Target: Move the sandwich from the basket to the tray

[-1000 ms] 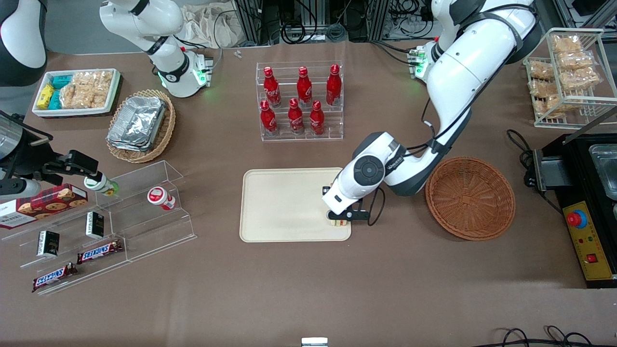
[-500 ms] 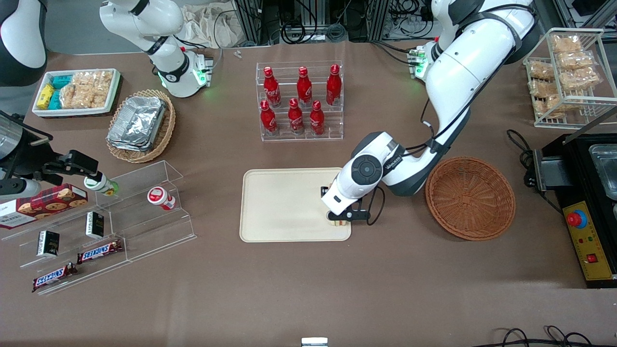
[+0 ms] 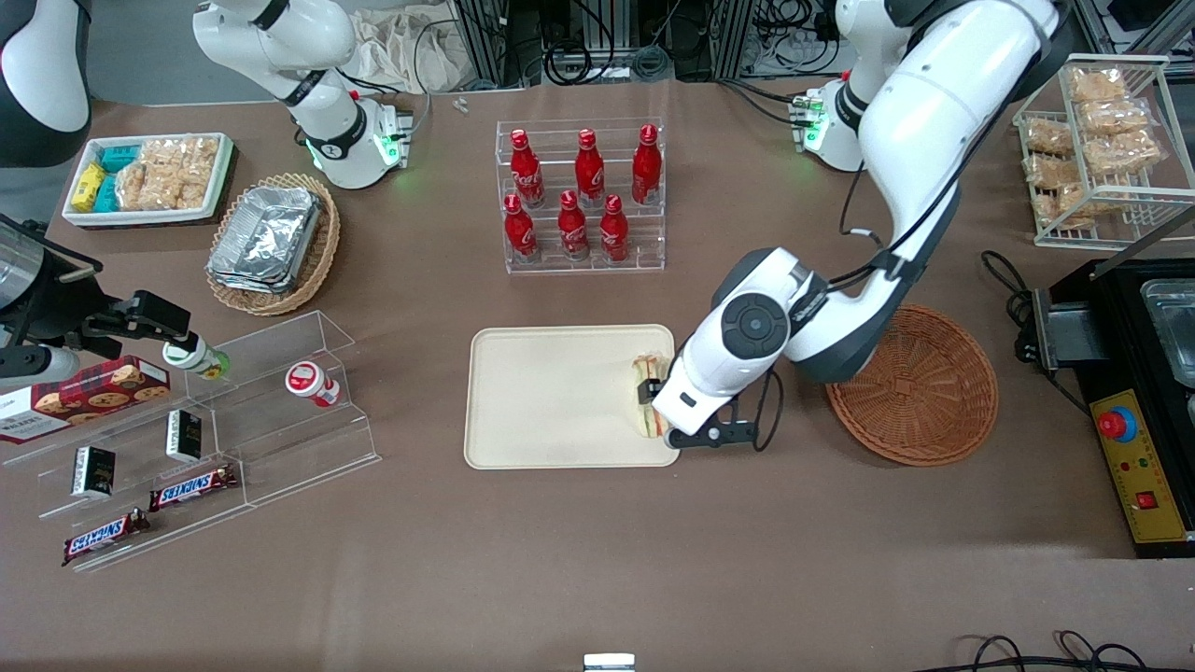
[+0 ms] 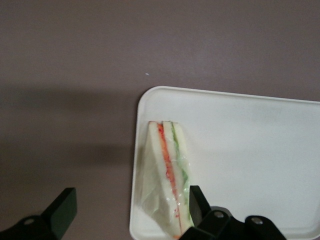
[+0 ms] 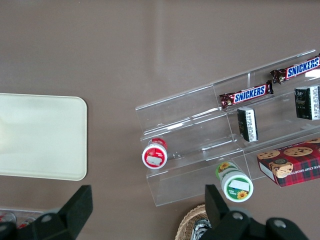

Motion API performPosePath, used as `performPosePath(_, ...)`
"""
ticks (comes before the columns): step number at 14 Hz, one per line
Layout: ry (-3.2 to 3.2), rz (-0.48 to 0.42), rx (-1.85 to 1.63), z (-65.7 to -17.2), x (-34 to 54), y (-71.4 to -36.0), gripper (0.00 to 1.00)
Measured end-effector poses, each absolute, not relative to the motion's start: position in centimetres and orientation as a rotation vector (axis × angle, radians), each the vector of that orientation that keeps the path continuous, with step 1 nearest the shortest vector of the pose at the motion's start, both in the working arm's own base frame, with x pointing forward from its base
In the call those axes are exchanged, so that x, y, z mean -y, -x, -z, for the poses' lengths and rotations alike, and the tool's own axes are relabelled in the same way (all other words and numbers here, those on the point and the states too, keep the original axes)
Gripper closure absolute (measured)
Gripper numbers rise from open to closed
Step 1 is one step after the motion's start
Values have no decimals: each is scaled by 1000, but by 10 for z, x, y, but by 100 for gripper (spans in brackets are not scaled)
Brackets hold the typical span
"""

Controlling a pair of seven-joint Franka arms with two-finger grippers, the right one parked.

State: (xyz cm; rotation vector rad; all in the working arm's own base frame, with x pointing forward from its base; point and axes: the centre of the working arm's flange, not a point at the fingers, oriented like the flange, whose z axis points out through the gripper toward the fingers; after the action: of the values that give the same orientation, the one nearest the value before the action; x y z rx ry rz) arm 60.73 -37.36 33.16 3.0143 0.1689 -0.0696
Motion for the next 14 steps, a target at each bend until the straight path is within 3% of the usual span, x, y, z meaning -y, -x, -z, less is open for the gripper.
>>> performPosePath(4,-3052,93,-266,-403,302,-630,0)
performPosePath(9,-3102,164,-185,-475,213,-628,0)
performPosePath(14,-3151,176,-171,-500,135,-633,0)
